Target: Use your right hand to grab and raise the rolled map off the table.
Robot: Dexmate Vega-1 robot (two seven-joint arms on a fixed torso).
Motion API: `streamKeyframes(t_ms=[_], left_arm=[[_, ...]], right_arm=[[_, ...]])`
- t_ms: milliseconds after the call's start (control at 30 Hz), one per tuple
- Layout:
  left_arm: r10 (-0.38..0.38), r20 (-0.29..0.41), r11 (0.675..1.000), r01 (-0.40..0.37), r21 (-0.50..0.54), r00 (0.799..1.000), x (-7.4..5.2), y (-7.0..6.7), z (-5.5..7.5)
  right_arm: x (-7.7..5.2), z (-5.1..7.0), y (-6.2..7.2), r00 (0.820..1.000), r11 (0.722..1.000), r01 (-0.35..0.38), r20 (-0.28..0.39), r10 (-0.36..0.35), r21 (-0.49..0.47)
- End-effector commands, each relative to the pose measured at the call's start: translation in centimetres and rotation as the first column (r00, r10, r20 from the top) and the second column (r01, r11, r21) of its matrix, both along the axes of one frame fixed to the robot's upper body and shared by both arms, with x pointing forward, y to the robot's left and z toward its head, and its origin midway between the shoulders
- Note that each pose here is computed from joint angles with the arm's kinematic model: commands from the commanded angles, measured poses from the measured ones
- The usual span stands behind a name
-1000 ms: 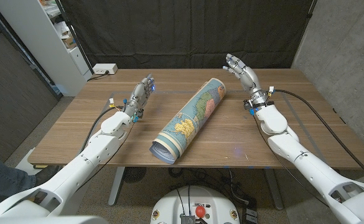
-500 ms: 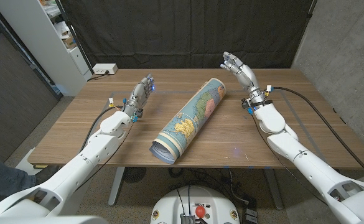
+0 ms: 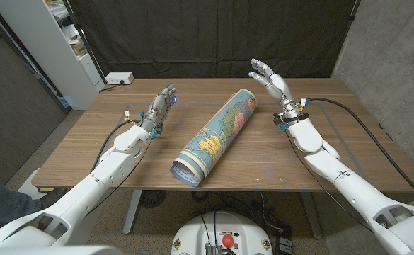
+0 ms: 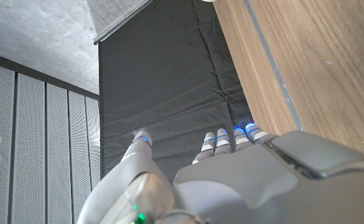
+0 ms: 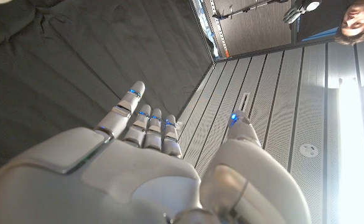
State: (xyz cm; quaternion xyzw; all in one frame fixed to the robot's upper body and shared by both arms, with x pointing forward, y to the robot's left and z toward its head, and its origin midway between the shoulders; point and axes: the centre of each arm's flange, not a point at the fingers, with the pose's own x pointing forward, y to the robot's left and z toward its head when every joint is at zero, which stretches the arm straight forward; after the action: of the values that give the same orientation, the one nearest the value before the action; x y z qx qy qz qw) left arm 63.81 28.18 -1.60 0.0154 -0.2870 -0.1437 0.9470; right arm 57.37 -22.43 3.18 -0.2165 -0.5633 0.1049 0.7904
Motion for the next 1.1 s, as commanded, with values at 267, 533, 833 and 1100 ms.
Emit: streamKeyframes(t_ms=[267, 533, 833, 1100], left_arm=[[0.006, -0.007, 1.0, -0.006, 0.008, 1.0, 0.0, -0.52, -0.01], [0.004, -0.008, 1.0, -0.004, 0.007, 1.0, 0.08, -0.81, -0.06], [0.002, -0.011, 1.0, -0.002, 0.011, 1.0, 0.25, -1.06, -0.05], [0.005, -0.013, 1.0, -0.004, 0.013, 1.0, 0.38, -1.12, 0.07]], right_arm=[[-0.24, 0.01, -0.01, 0.995, 0.998, 0.065, 0.079, -0.063, -0.025], [-0.38, 0.39, -0.01, 0.991, 0.994, 0.089, 0.104, -0.083, -0.056], [-0.31, 0.58, -0.1, 0.987, 0.99, 0.114, 0.122, -0.103, -0.088], [-0.34, 0.74, -0.12, 0.981, 0.979, 0.151, 0.144, -0.131, -0.137]])
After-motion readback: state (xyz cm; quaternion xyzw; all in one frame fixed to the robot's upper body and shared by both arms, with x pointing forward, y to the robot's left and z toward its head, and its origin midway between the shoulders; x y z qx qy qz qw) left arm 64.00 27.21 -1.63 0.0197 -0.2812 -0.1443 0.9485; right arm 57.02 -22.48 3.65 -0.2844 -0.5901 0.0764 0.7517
